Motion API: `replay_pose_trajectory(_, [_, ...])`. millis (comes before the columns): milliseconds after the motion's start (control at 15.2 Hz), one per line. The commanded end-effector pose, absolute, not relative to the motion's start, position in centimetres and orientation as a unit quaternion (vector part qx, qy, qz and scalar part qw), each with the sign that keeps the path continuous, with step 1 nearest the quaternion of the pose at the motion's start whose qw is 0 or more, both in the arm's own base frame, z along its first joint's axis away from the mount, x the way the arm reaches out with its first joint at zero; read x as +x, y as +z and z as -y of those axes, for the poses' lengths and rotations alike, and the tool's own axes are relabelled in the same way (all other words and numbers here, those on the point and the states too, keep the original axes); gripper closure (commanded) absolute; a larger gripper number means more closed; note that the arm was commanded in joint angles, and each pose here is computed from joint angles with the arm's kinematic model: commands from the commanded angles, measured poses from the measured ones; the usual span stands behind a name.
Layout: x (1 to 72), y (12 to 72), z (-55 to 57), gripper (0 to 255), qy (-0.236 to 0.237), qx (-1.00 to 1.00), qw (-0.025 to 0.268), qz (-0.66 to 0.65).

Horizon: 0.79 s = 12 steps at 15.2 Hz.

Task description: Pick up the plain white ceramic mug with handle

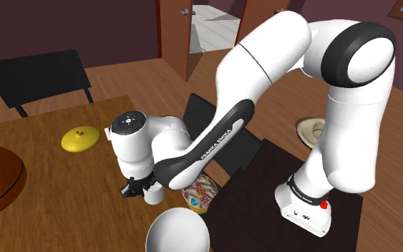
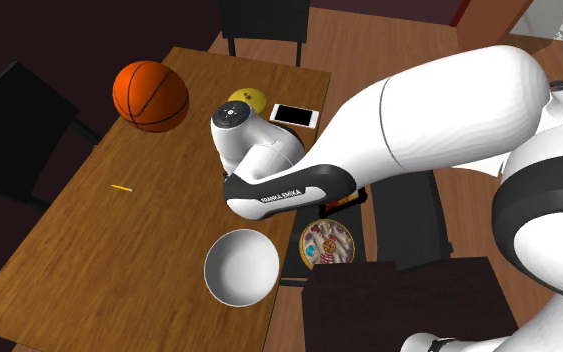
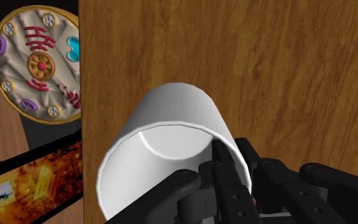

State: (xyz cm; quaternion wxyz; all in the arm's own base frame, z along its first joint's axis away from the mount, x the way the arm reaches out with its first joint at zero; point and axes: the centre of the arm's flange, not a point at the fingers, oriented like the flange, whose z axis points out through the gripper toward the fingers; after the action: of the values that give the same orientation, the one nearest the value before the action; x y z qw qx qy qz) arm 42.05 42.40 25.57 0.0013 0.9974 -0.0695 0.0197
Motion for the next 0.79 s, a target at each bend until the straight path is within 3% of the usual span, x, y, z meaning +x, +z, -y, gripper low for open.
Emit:
replay_pose_trajectory(0, [42.0,26.6,-42.3,255,0.020,0.997,0.001,0.070])
replay_pose_trajectory(726, [42.0,32.0,-42.3,255,0.020,0.997,0.001,0.070])
